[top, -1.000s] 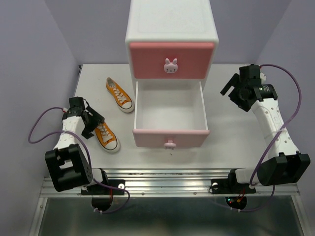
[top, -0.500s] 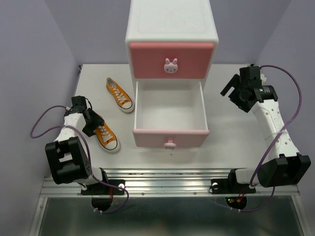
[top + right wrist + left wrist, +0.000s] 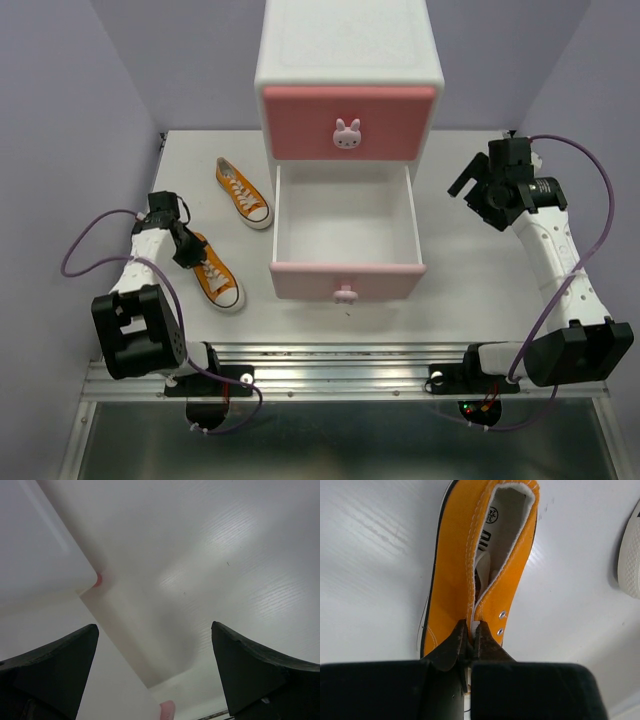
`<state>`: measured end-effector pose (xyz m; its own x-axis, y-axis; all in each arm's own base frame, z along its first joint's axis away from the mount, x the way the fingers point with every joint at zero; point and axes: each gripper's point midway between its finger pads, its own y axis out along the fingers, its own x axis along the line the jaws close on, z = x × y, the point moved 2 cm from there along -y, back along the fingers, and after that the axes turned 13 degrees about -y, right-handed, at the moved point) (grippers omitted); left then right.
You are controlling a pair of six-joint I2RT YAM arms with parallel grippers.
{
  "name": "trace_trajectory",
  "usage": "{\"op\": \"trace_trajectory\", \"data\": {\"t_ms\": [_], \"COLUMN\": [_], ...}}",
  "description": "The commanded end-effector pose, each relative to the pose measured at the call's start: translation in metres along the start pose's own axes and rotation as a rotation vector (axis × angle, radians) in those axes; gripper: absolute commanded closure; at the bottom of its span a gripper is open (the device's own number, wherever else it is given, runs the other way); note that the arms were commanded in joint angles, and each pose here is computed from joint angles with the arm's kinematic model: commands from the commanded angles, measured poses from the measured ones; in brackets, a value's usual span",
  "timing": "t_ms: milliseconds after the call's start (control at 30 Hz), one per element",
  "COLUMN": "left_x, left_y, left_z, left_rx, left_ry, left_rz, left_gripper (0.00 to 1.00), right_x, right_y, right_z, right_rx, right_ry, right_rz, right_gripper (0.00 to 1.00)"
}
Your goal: Place and organize the shoes in the shoe cabinet
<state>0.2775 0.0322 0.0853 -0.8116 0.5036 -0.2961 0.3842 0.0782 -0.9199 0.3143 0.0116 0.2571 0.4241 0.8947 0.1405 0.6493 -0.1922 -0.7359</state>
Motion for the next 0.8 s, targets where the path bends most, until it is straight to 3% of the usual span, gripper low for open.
{"op": "trace_trajectory", "data": {"t_ms": [0,167,367,533,767], "left_x": [-0.018,-0.042,-0.063,-0.098,-0.138], "left_y": [-0.059,-0.129,-0.19,-0.268,-0.325], "left_z": [-0.017,-0.023,-0.013,-0.018,-0.001], "left_rx": [-0.098,-0.165,-0.142,-0.19,-0.21], "left_ry": [-0.005,0.009,-0.087,-0.126,-0.23], "left_rz": [0.096,0.279,0.46,0.733,0.896], "left_gripper": [1.0,1.0,1.0,1.0,1.0], "right_x": [0.0,0.002,0.003,0.004,0.006], "right_y": [-0.012,-0.017,-0.024,-0.026,-0.026], "right_z": [-0.009,-0.007,-0.008,-0.01,-0.01], "right_rx": [-0.05,-0.05,-0.058,-0.065,-0.063], "right_ry": [0.027,0.028,0.001,-0.043,-0.051], "right_rz": [-0.031,-0.057,-0.08,-0.093,-0.102], "right_gripper": [0.0,0.0,0.0,0.0,0.0]}}
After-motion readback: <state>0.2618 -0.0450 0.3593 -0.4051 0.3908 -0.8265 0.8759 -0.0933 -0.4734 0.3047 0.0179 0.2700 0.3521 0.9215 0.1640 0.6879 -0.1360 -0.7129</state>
